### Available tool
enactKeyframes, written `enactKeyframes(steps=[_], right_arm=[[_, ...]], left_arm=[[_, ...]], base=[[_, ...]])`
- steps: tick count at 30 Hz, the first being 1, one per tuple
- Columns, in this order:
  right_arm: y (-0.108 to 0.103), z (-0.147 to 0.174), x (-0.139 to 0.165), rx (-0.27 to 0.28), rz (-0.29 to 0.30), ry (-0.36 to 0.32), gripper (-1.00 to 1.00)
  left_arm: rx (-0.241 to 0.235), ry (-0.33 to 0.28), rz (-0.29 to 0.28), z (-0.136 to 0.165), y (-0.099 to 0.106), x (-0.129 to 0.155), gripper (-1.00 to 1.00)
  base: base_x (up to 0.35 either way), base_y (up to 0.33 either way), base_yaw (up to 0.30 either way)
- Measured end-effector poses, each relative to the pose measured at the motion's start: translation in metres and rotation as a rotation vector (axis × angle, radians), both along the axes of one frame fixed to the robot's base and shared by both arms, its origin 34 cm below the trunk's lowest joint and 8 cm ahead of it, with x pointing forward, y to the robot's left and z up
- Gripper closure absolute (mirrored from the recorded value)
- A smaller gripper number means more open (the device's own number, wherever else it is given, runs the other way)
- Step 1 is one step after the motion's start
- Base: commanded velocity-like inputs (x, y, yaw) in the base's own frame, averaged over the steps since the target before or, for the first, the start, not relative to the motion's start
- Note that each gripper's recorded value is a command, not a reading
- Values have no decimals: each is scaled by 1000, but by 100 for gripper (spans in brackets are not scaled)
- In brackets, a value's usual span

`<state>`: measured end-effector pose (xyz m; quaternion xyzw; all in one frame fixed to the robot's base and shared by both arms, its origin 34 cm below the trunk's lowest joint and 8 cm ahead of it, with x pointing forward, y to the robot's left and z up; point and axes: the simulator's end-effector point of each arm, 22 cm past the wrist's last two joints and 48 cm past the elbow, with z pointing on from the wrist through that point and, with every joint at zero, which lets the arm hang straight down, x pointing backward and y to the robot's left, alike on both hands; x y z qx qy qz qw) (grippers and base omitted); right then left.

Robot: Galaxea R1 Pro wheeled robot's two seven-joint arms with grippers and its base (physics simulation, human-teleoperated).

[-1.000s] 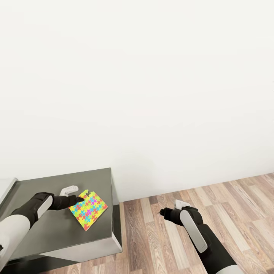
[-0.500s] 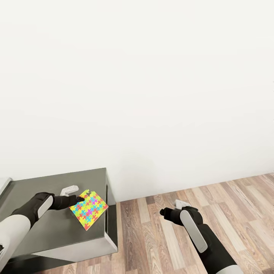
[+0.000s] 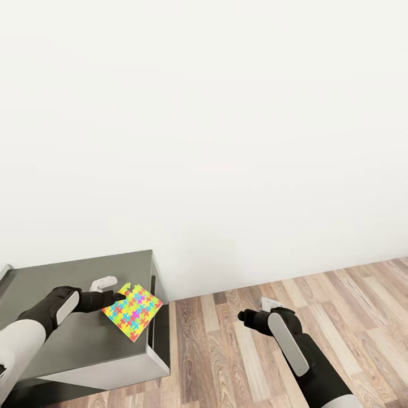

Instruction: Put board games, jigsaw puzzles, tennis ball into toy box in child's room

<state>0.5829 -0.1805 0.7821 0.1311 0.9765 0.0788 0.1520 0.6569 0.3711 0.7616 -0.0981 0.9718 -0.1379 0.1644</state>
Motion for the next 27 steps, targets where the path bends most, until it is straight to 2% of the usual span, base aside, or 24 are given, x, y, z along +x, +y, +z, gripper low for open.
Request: enactKeyframes(steps=[14, 18, 21, 22, 24, 25, 27], right_arm=[[6, -2, -2, 8, 0, 5, -100], [9, -6, -5, 28, 3, 16, -100], [26, -10, -7, 113, 25, 16, -100], [37, -10, -7, 166, 37, 9, -100], [48, -8, -3, 223, 49, -6, -100], [57, -4, 4, 276, 58, -25, -100], [68, -3, 11, 345, 65, -43, -100]], left_arm=[[-8, -3, 0, 0, -5, 2, -100], [-10, -5, 22, 3, 5, 3, -100], [-1, -13, 34, 7, 17, 5, -100], [4, -17, 38, 10, 22, 6, -100], [7, -22, 42, 12, 27, 8, -100], [2, -30, 43, 16, 31, 10, -100], [-22, -44, 35, 22, 32, 13, -100]], base=[[0, -1, 0], [0, 0, 0], [0, 0, 0], [0, 0, 0], [0, 0, 0], [0, 0, 0], [0, 0, 0]])
